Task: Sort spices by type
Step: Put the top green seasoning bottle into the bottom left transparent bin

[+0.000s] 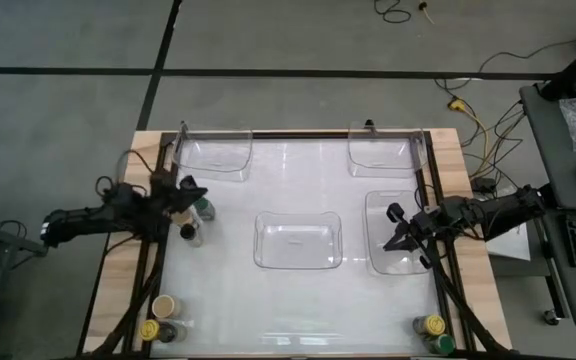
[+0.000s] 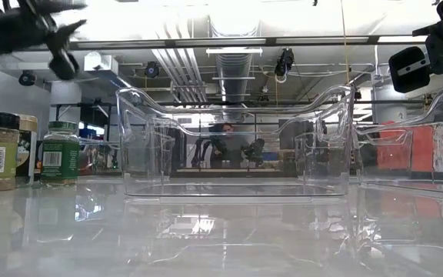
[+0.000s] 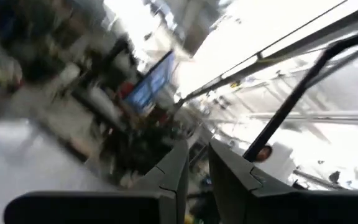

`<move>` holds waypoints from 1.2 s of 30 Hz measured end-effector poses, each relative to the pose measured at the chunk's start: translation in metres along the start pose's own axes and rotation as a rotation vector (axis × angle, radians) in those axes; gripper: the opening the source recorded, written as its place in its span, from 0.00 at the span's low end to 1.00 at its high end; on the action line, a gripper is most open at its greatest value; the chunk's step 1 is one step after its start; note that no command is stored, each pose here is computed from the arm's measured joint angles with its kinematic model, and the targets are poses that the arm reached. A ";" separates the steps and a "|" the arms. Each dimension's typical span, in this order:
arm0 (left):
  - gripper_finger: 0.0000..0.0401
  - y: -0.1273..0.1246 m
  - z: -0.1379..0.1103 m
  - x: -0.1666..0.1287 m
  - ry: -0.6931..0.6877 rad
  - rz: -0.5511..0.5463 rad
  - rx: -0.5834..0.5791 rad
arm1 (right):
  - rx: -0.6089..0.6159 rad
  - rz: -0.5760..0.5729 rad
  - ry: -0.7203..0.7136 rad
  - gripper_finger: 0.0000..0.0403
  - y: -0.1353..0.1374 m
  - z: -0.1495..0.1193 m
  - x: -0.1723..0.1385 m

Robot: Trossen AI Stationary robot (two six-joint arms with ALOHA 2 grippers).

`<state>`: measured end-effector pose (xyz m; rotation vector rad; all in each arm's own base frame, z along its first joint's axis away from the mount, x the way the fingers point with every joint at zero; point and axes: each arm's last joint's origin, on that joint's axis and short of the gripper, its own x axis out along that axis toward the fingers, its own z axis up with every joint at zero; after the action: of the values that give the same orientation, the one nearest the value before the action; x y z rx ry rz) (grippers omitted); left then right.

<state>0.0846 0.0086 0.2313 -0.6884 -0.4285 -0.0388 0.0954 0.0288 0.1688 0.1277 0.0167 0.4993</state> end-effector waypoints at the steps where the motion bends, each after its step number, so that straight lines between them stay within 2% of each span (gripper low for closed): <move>1: 0.12 -0.005 0.005 0.001 -0.014 -0.006 0.073 | 0.000 0.000 0.000 0.03 0.000 0.000 0.000; 3: 0.12 -0.011 0.014 0.005 -0.009 0.032 0.212 | 0.000 0.000 0.000 0.03 0.000 0.000 0.000; 6: 0.12 -0.019 0.026 0.012 0.066 0.149 0.292 | 0.000 0.000 0.000 0.03 0.000 0.000 0.000; 14: 0.13 -0.045 0.057 0.034 0.332 0.384 0.317 | 0.000 0.000 0.001 0.03 0.000 0.000 0.000; 21: 0.21 -0.062 0.079 0.049 0.489 0.591 0.284 | 0.000 0.000 0.001 0.03 0.000 0.000 0.000; 24: 0.26 -0.068 0.086 0.057 0.519 0.615 0.280 | 0.000 0.000 0.001 0.03 0.000 0.000 0.000; 27: 0.29 -0.073 0.091 0.064 0.537 0.599 0.340 | 0.000 0.000 0.001 0.03 0.000 0.000 0.000; 31: 0.30 -0.074 0.093 0.072 0.570 0.590 0.400 | 0.000 0.000 0.001 0.03 0.000 0.000 0.000; 36: 0.30 -0.071 0.089 0.072 0.621 0.610 0.419 | 0.000 0.000 0.001 0.03 0.000 0.000 0.000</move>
<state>0.1052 0.0166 0.3641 -0.3394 0.3746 0.3964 0.0954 0.0288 0.1687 0.1277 0.0181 0.4992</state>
